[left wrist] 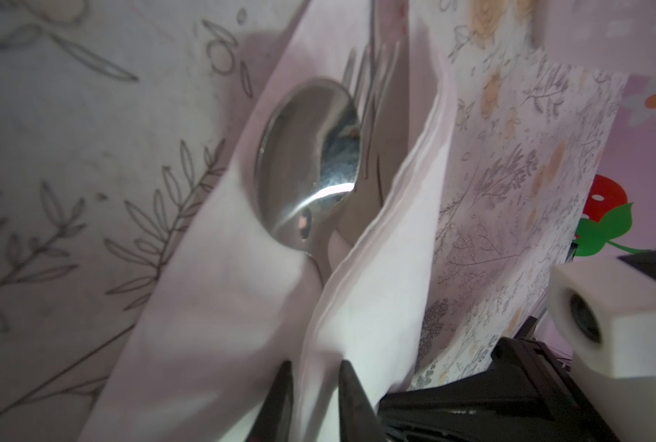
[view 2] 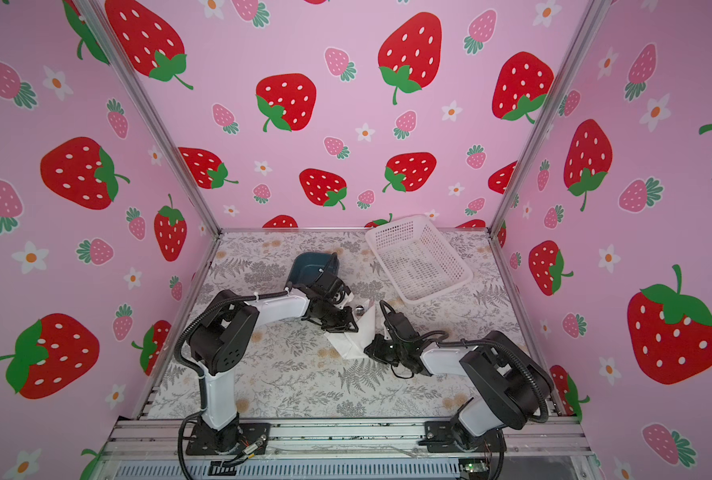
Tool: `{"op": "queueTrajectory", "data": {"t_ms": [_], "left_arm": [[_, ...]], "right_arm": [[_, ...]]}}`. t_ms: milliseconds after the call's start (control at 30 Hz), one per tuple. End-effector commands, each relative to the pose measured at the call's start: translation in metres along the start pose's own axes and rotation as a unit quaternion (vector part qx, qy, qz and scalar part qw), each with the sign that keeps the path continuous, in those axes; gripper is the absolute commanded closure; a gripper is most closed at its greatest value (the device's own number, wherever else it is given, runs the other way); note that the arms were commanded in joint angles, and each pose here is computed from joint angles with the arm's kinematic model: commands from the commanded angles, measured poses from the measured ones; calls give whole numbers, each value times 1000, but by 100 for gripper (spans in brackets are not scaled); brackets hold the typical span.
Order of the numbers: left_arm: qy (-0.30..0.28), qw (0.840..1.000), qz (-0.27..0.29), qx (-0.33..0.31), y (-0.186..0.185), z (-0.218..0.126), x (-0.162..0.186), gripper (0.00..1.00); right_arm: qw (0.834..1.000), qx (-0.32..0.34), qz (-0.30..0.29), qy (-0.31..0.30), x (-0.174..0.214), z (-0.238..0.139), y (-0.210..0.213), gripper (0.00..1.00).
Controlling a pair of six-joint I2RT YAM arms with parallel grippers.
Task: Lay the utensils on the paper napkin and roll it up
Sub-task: 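Press the napkin fold over the spoon and fork with the left gripper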
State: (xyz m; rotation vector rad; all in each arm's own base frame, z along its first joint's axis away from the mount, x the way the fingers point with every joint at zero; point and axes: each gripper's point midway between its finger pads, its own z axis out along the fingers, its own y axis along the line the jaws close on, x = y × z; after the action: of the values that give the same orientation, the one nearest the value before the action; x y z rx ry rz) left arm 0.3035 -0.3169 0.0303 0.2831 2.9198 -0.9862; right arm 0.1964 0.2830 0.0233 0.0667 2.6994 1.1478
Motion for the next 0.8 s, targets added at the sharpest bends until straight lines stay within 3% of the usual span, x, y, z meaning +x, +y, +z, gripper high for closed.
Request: {"op": "queueTrajectory", "data": {"t_ms": [0,100,267,400,533,767], "left_arm": [[-30,999,13,-5,-16,-31,-8,68],[-46,999,6,-17,-14,-44,-5,61],[-75,997,-13,-29,-11,-58,0,60],[-86,996,-4,-8,-26,-62,6,71],[-58,998,4,27,-40,-43,16,83],[-24,1000,-10,18,-30,-12,26,86]], "right_arm": [[1000,23,14,6,8,2,-17,90],[1000,24,13,6,8,2,-17,90],[1000,21,12,7,8,2,-15,90],[1000,19,11,6,7,1,-12,90],[1000,18,11,6,6,1,-12,90],[1000,14,5,3,2,1,-5,90]]}}
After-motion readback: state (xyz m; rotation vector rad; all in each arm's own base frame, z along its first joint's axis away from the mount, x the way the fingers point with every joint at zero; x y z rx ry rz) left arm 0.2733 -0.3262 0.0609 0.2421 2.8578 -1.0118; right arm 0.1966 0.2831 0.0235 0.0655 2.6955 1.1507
